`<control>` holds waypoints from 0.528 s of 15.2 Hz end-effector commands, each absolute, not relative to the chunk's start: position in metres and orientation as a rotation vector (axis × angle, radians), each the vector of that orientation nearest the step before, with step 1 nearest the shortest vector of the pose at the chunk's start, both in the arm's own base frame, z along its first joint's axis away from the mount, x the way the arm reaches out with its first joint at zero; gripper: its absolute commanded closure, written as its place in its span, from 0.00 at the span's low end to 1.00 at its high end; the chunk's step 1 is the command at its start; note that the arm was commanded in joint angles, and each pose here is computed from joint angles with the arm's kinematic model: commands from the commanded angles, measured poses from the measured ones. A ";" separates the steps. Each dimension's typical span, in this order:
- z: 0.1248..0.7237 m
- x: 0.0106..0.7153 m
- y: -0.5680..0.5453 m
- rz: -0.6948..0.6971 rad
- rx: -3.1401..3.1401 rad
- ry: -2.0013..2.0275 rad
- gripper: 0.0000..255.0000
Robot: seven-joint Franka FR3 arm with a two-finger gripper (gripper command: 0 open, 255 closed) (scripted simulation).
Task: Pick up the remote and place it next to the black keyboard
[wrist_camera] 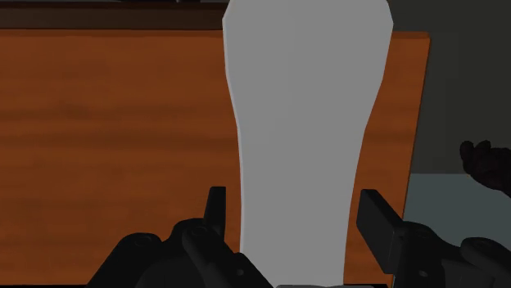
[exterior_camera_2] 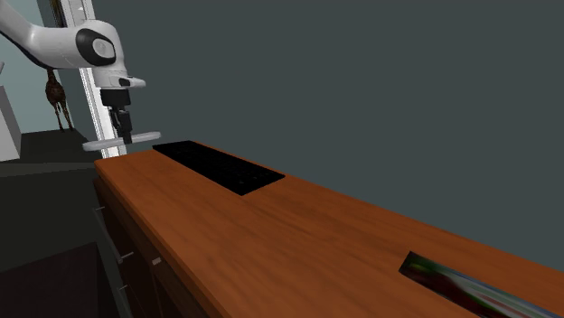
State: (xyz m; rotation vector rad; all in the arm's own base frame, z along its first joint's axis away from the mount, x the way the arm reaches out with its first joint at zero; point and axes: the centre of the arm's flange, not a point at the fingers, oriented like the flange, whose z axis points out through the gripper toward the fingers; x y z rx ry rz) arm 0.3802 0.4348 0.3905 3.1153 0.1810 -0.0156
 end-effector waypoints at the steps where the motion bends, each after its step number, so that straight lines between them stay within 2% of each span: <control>1: 0.381 0.379 0.435 -0.015 3.116 0.181 1.00; 8: 0.343 0.379 0.435 -0.015 3.116 0.181 1.00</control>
